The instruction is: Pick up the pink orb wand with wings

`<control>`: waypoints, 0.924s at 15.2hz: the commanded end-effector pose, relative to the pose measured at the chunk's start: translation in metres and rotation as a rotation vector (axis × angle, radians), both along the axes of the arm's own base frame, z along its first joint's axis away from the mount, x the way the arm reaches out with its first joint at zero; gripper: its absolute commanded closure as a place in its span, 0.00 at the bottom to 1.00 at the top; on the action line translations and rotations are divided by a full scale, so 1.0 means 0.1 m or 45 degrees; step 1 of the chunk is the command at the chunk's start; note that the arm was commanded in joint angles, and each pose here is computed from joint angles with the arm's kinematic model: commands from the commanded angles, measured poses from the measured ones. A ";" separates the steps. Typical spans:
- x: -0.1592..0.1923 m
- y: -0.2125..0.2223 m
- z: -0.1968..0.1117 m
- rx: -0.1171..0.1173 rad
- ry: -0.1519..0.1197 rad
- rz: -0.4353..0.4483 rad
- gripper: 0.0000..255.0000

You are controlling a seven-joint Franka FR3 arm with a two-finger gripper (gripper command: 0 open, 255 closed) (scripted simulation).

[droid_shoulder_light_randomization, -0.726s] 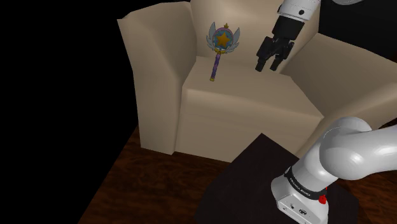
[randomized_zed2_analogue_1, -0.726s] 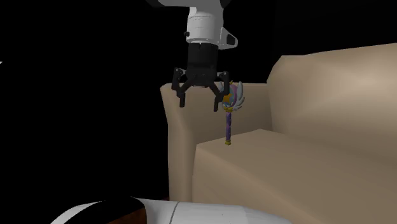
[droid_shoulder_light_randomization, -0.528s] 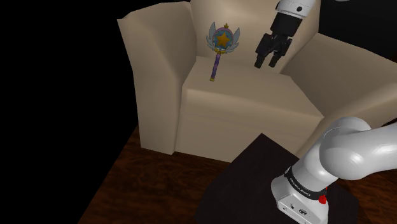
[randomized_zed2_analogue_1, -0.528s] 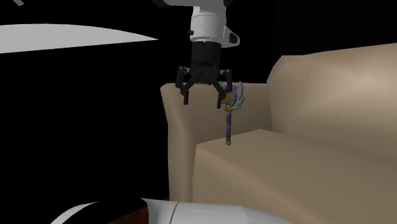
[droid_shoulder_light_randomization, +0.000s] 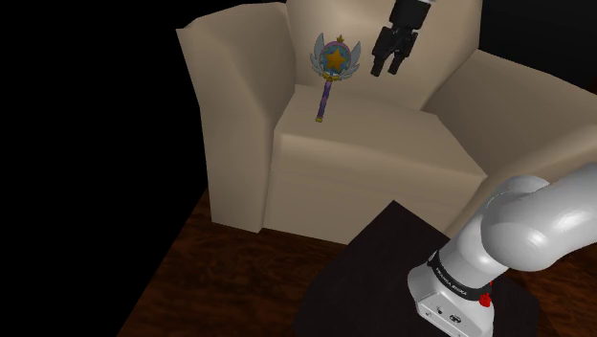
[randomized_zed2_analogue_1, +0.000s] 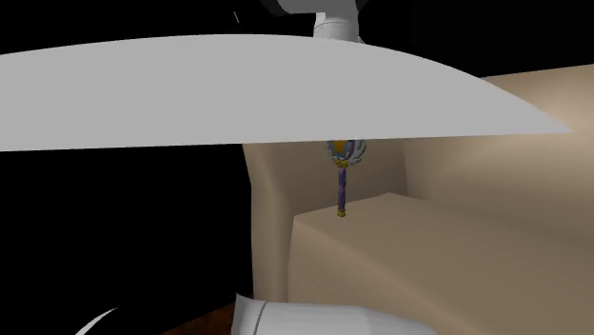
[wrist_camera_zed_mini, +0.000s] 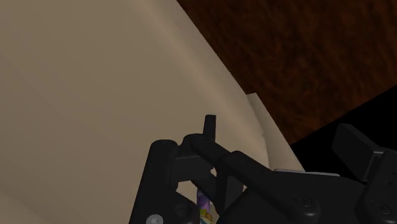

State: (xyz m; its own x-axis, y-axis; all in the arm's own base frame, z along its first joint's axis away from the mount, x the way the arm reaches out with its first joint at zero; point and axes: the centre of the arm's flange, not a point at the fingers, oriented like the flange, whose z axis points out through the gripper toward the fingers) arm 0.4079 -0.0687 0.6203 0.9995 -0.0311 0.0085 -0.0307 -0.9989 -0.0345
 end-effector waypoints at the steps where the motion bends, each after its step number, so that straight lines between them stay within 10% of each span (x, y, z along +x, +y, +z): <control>1: 0.22 -0.11 0.08 -0.016 -0.002 0.048 0.00; 14: 1.65 -0.55 0.62 -0.102 -0.014 0.331 0.00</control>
